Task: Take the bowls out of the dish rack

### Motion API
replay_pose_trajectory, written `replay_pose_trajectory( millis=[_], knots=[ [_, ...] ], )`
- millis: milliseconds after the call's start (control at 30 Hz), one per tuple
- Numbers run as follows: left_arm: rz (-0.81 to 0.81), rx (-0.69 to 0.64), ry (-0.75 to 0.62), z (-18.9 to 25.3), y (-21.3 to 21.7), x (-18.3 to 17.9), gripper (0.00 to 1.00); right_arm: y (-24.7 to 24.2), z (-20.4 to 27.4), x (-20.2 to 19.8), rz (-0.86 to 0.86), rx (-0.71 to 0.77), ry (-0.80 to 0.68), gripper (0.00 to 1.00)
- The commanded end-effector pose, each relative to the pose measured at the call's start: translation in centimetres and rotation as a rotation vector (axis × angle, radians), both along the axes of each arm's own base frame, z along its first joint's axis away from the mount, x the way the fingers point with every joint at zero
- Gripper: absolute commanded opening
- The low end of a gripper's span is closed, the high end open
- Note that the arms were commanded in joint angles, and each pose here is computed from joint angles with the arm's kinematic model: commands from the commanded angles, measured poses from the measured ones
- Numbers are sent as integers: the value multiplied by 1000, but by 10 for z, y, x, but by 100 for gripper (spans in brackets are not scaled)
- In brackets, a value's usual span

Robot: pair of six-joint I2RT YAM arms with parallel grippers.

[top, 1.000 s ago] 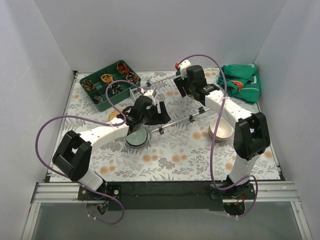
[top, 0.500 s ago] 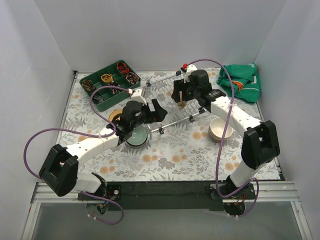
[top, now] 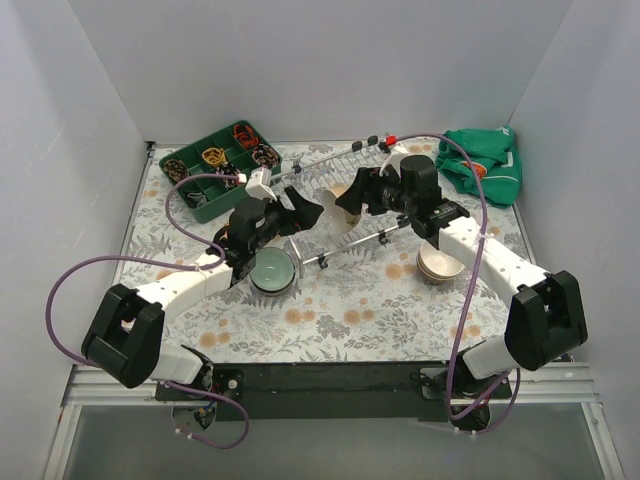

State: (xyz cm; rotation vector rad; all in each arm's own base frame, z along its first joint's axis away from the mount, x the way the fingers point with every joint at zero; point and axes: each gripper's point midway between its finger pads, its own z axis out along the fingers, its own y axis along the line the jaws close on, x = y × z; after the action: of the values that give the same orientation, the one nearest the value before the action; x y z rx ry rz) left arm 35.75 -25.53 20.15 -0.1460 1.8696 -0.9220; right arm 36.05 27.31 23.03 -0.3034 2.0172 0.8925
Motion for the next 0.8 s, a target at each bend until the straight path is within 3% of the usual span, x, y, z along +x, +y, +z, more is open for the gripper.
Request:
replay_pose_trajectory(
  millis=[0,533,733,767],
  knots=[
    [-63,-47,-42,7,-12,-1,83,11,71,-14,62,217,-125,13],
    [-136,-49,-14,-14,-27,-2,55,11,94,-48,161,388,-101,13],
    [-201,-86,-33,-5,-35,-12,30,9,87,-54,172,411,-73,13],
    [-207,-92,-35,-3,-35,-14,21,9,86,-55,176,414,-72,13]
  ],
)
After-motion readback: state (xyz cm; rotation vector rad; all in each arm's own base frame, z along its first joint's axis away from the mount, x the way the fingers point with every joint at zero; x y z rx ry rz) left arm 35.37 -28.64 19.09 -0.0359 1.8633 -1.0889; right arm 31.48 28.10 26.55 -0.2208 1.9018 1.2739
